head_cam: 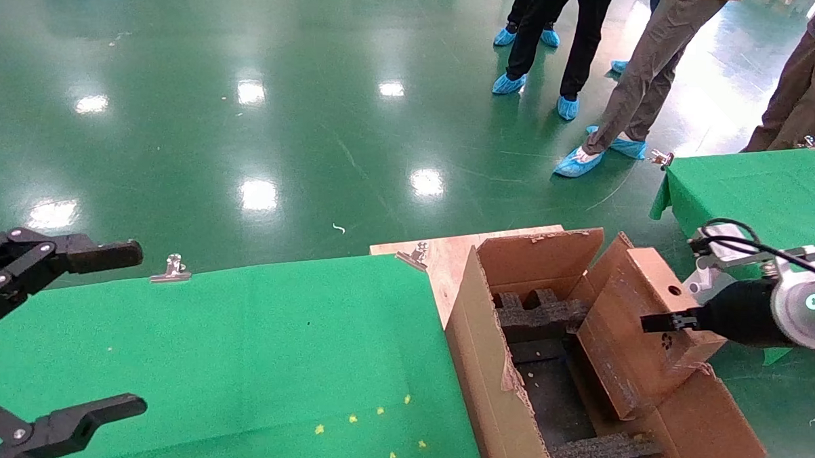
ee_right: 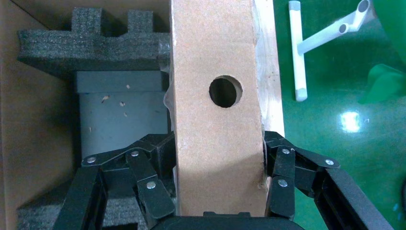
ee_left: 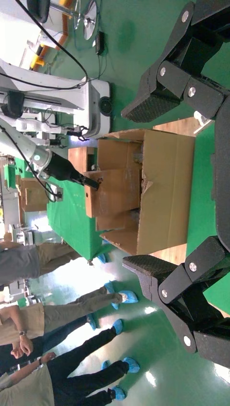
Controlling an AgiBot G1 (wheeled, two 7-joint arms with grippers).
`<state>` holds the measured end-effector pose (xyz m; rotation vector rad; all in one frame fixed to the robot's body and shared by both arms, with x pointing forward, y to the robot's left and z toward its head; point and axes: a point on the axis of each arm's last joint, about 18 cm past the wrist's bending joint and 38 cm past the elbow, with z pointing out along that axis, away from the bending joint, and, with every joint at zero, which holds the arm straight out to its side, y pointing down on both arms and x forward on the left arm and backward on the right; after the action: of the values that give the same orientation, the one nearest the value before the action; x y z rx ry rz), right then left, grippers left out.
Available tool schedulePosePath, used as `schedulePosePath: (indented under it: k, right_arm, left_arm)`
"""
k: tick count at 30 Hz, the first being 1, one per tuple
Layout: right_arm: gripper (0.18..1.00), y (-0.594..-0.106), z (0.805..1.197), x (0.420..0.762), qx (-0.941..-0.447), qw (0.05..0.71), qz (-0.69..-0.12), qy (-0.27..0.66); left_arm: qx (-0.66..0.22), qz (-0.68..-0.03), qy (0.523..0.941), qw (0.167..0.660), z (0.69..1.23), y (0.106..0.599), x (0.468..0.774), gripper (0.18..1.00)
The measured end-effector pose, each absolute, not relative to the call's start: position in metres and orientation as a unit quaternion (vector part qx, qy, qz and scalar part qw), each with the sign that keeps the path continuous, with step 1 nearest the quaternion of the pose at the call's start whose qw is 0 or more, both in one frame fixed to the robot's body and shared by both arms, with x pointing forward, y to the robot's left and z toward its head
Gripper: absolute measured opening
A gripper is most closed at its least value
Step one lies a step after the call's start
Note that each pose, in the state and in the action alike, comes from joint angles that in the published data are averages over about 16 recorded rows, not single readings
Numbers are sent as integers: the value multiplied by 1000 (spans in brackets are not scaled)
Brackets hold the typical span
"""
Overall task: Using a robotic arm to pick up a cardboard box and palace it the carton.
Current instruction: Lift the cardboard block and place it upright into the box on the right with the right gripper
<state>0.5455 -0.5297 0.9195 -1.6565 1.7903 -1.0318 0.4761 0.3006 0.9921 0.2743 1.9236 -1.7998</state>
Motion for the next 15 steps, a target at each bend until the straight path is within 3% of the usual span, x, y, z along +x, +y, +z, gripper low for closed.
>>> schedulePosePath:
  k: [15]
  right_arm:
    - [334,-521,882,564,-609,240,-369,659]
  left_arm:
    - [100,-659,704,244,992,301,476,1001]
